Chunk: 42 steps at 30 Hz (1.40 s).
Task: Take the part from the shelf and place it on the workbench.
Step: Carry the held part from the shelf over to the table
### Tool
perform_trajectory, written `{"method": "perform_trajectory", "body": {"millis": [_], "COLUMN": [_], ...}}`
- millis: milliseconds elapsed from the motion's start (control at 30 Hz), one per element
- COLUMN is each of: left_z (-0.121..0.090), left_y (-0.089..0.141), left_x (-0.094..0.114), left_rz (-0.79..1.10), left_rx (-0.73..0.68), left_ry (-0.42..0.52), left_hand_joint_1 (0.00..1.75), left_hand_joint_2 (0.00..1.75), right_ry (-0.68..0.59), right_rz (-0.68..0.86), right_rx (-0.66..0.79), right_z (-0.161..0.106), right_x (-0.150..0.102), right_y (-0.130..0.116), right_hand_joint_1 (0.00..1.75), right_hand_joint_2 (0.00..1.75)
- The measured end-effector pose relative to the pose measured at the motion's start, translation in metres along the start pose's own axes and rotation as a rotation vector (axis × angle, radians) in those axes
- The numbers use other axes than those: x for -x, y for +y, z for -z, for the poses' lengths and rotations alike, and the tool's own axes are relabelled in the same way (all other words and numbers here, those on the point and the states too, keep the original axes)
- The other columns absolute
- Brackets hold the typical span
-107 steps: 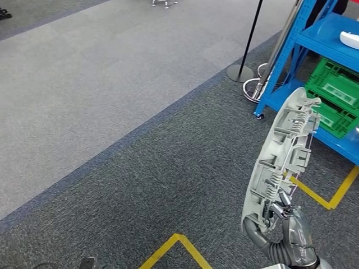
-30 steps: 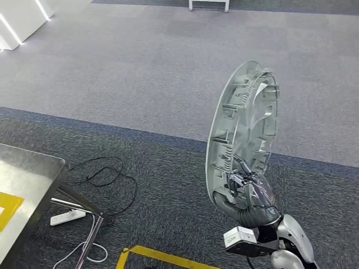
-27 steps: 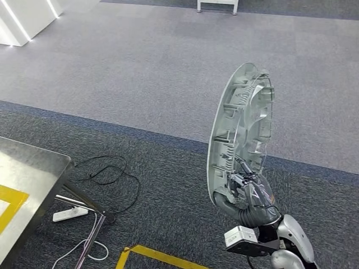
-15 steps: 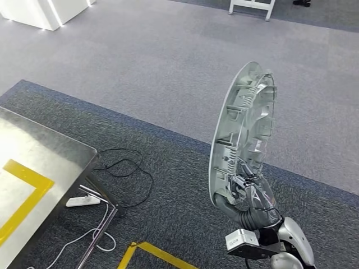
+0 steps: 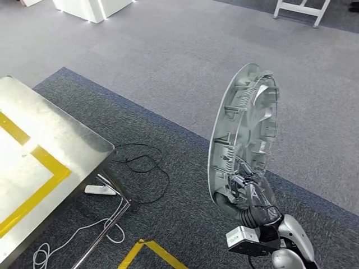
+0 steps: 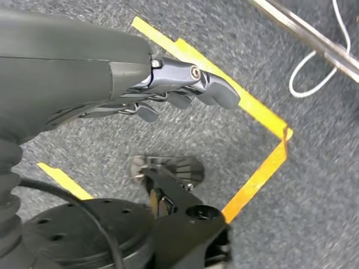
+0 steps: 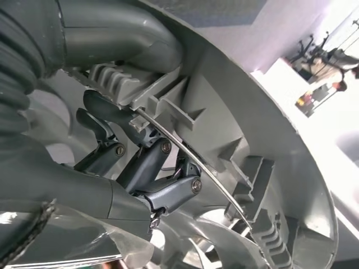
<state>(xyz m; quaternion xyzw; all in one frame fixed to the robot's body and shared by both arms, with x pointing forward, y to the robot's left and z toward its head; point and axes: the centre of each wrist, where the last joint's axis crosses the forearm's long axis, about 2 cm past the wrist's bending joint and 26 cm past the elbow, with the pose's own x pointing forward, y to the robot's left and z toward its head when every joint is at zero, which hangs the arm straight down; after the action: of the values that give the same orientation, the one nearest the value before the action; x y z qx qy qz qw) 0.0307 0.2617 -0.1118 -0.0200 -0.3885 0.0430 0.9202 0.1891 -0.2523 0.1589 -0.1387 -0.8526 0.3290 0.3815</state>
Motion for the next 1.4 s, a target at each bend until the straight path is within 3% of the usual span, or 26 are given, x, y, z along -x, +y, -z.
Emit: {"method": "perform_trajectory", "body": {"millis": [300,1000,1233,1400], "left_z": [0.0,0.001,0.002,0.002], "left_y": [-0.006,-0.01,-0.02,-0.016], "left_x": [0.0,-0.001,-0.003,-0.003], "left_rz": [0.01,0.023,0.04,0.015], "left_rx": [0.006,0.022,0.041,0.04], "left_ry": [0.0,-0.003,-0.015,-0.015], "left_hand_joint_1": [0.0,0.0,0.0,0.0], "left_hand_joint_2": [1.75,1.75,1.75,1.75], "right_ry": [0.025,0.022,0.021,-0.027], "right_rz": [0.007,0.002,0.006,-0.027], "right_rx": [0.017,-0.003,0.004,-0.041], "right_z": [-0.013,-0.013,-0.031,-0.008], "right_x": [0.0,0.001,-0.001,0.003], "right_y": [-0.005,-0.009,-0.019,-0.02], "right_hand_joint_1": [1.75,1.75,1.75,1.75], "right_hand_joint_2": [1.75,1.75,1.75,1.75]}}
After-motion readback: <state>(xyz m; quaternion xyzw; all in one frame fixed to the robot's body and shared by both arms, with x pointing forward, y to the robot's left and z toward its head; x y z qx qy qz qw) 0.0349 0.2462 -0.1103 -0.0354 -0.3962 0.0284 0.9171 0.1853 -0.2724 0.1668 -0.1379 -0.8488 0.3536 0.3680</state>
